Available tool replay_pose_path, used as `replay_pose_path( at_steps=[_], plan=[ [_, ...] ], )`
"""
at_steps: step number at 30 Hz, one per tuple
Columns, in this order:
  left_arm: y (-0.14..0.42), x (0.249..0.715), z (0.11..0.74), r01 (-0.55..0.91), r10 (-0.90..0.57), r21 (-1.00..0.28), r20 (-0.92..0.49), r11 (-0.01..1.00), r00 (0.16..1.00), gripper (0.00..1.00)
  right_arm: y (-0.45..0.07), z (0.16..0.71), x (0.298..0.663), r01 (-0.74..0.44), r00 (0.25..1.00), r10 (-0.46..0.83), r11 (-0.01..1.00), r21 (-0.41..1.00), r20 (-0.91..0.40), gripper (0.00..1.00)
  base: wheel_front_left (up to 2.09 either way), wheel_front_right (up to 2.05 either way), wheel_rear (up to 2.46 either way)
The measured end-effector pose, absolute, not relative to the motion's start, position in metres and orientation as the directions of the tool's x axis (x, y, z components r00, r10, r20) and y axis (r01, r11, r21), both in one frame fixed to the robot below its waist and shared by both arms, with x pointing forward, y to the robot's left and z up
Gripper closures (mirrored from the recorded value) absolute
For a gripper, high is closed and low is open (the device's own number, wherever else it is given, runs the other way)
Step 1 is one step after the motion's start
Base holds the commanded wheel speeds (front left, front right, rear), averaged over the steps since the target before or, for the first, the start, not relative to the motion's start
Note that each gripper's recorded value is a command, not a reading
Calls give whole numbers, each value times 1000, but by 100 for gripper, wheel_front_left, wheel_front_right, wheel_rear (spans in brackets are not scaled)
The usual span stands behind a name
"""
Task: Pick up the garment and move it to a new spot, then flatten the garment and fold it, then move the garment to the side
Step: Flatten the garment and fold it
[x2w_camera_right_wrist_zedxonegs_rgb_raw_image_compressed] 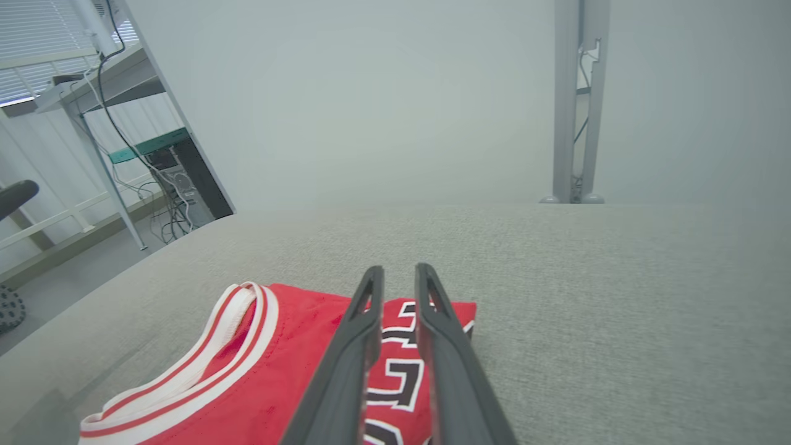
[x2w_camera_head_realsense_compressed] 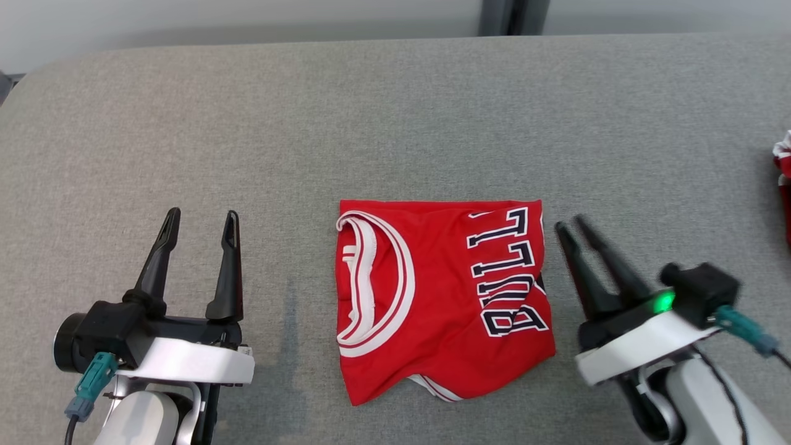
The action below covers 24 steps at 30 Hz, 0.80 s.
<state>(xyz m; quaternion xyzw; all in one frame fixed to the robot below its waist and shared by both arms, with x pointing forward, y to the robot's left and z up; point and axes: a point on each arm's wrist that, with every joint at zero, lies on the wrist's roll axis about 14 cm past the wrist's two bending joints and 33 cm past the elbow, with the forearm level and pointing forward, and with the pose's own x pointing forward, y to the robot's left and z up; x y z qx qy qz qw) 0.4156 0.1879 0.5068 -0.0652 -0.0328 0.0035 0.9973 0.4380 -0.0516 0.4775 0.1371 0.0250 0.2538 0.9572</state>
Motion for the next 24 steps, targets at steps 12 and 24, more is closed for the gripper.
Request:
replay_pose_path(
  at_steps=[12, 24],
  plan=[
    [179, 407, 522, 42, -34, -89, 86, 995, 996, 0, -151, 511, 433, -219, 975, 209, 954, 206, 68, 0, 0, 0, 0],
    [168, 378, 532, 88, -83, -62, 78, 994, 993, 0, -175, 521, 379, -147, 989, 143, 971, 190, 34, 0, 0, 0, 0]
  ],
)
